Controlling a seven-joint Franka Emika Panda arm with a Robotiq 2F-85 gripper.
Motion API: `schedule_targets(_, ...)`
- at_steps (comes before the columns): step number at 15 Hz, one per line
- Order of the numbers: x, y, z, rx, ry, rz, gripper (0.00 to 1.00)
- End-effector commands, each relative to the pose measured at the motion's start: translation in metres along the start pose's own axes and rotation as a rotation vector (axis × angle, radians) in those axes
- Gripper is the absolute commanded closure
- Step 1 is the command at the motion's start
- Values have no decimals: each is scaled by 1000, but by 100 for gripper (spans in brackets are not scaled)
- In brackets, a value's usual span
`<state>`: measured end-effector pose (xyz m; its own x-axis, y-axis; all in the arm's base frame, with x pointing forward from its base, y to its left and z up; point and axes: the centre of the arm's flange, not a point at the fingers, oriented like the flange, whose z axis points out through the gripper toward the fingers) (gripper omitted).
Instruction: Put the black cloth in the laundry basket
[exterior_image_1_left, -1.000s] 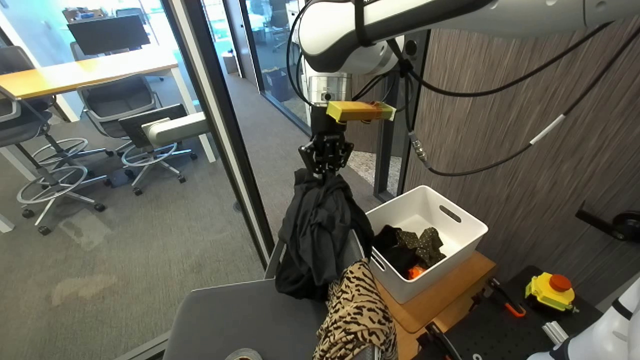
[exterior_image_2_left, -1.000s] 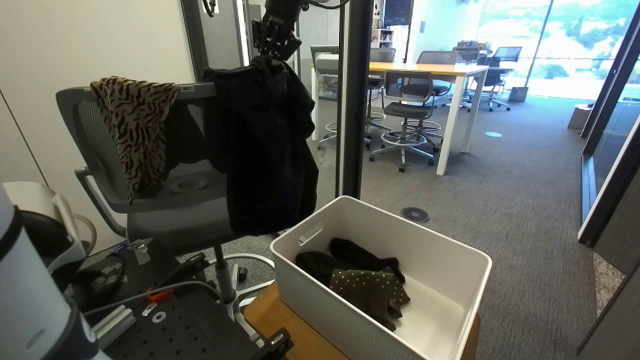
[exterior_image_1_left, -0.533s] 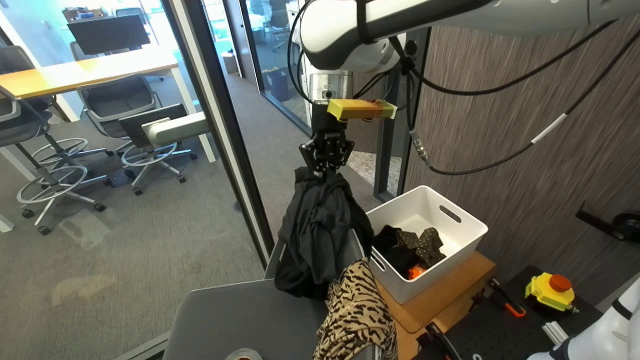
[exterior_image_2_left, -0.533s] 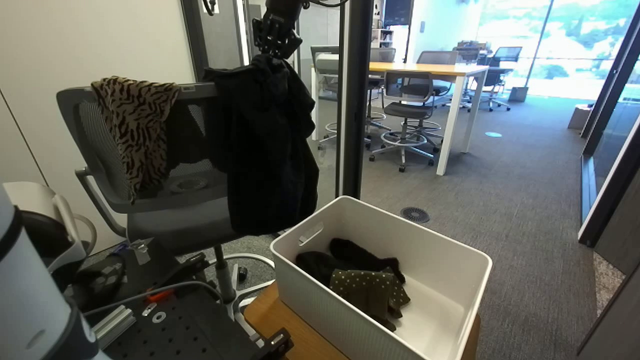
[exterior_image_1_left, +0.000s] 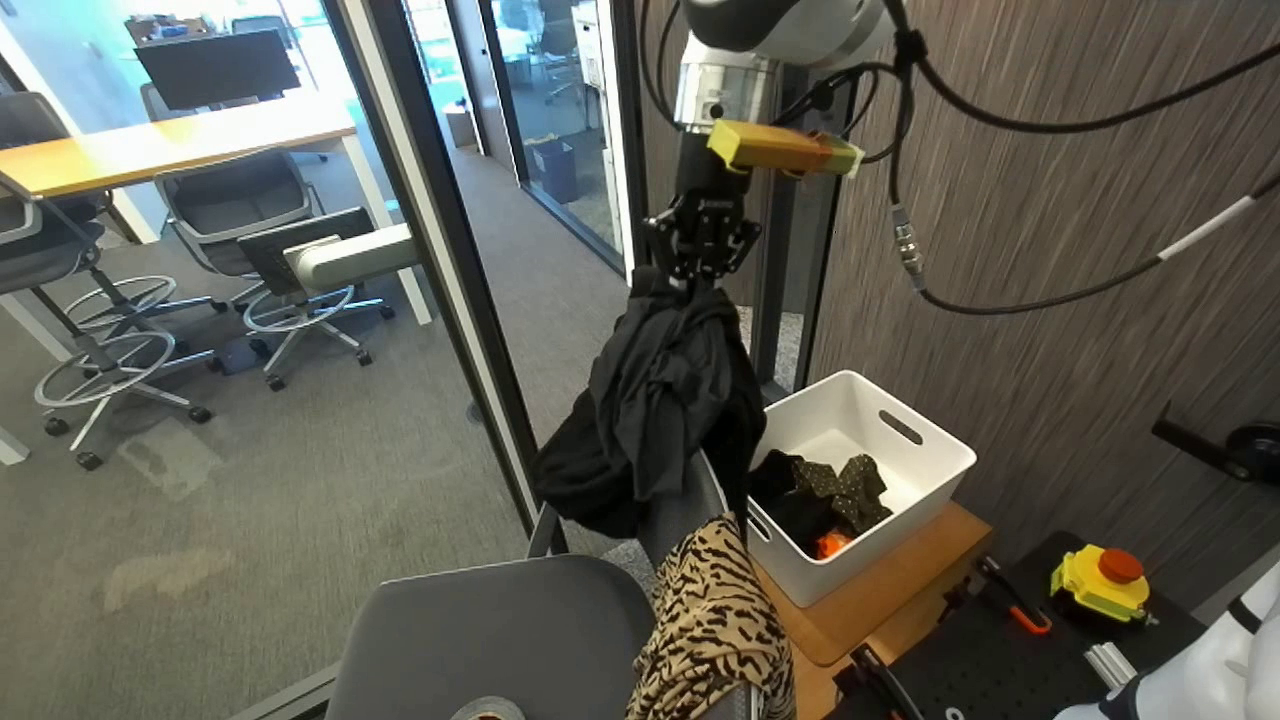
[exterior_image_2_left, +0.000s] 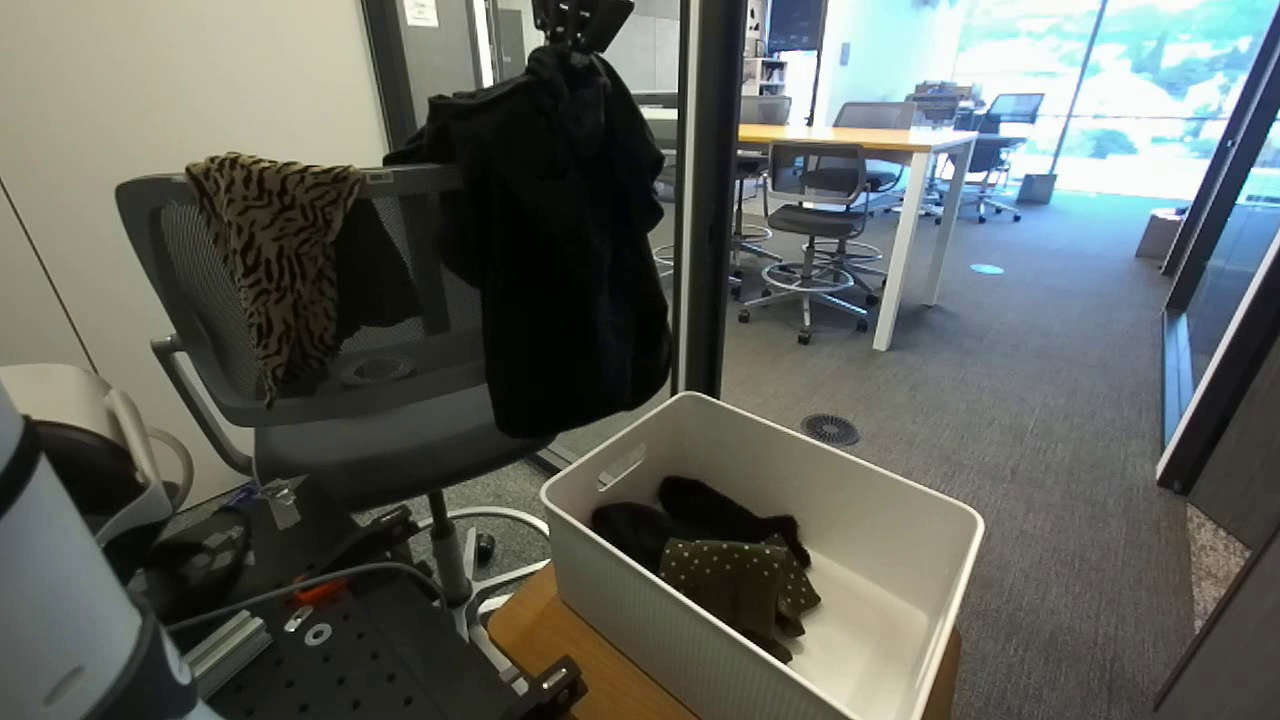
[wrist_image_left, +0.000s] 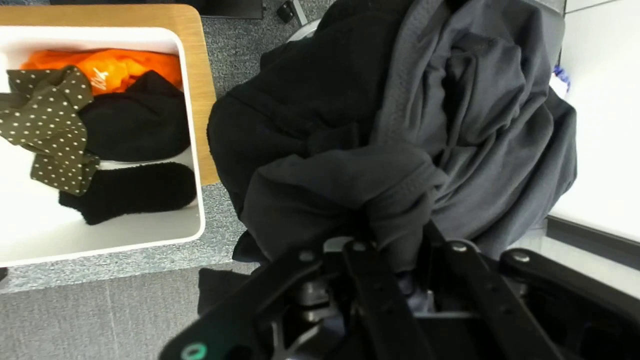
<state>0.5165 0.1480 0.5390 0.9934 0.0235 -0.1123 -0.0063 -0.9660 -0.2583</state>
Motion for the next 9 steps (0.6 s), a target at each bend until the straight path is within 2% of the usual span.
schedule_targets(1, -45, 35, -46, -34, 56, 112, 86)
schedule_targets(5, -78, 78, -76, -89, 61, 218, 86)
schedule_targets(9, -91, 123, -70, -199, 63, 324, 86)
